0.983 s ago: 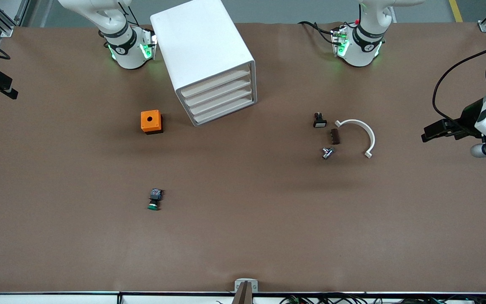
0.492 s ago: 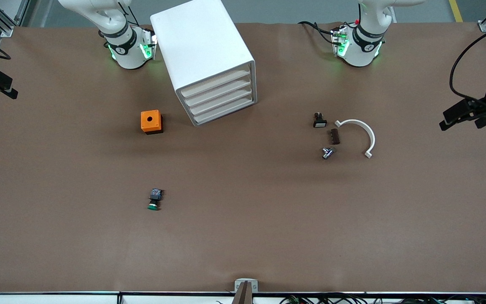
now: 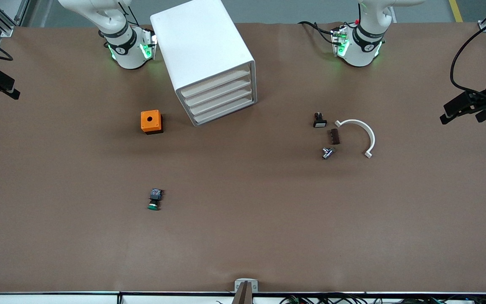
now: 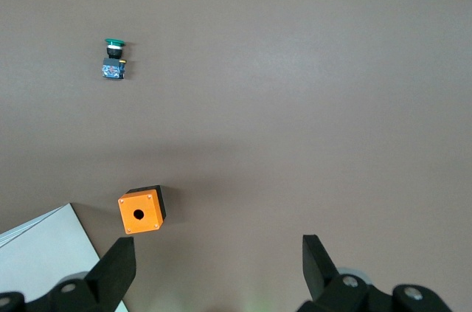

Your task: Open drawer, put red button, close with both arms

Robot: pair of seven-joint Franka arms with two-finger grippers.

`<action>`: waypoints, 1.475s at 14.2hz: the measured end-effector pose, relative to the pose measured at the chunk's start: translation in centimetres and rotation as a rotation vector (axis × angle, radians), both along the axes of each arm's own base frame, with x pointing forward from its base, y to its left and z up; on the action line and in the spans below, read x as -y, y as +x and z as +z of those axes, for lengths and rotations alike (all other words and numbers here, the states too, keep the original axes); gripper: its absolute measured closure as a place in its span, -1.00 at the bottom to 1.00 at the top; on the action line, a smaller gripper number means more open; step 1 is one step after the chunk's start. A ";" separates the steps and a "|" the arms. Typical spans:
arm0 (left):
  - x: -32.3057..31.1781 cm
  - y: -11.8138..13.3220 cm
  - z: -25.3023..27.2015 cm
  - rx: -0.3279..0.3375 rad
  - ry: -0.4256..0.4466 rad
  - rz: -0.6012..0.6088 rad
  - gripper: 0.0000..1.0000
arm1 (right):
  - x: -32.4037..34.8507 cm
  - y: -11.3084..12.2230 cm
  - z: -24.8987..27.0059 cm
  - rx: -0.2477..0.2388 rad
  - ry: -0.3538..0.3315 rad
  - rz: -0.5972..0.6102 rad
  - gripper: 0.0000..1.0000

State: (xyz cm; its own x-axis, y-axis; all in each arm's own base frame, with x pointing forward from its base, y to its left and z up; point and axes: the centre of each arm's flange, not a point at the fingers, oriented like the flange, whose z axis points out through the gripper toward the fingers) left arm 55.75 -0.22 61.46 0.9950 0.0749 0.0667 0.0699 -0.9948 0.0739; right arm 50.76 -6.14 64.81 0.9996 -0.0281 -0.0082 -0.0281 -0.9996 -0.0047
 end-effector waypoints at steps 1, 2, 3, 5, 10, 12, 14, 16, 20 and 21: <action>0.1 0.2 -0.3 -0.003 0.000 -0.001 -1.00 | 0.0 0.0 0.0 0.000 0.002 0.000 -1.00; 0.1 0.3 -0.4 -0.003 0.000 -0.003 -1.00 | 0.0 0.0 0.0 0.000 0.003 0.000 -1.00; 0.2 0.4 -0.3 0.001 0.001 -0.007 -1.00 | 0.0 0.0 0.0 0.000 0.004 0.000 -1.00; 1.0 0.4 0.6 0.018 0.007 -0.036 -1.00 | 0.0 0.0 0.0 0.001 0.006 0.006 -1.00; 3.7 0.2 2.0 0.034 0.028 -0.084 -1.00 | 0.2 0.0 0.0 0.001 0.013 0.011 -1.00; 3.6 0.2 2.1 0.034 0.028 -0.082 -1.00 | 0.2 0.0 -0.1 0.000 0.014 0.012 -1.00; 3.5 0.2 2.1 0.034 0.028 -0.080 -1.00 | 0.2 0.0 -0.1 -0.002 0.014 0.013 -1.00; 3.4 0.2 2.1 0.034 0.028 -0.079 -1.00 | 0.2 0.0 -0.2 -0.005 0.014 0.014 -1.00; 3.4 0.1 2.1 0.029 0.028 -0.080 -1.00 | 0.1 -0.1 -0.4 -0.010 0.016 0.015 -1.00; 3.4 0.1 2.1 0.029 0.028 -0.080 -1.00 | 0.1 -0.1 -0.4 -0.010 0.017 0.015 -1.00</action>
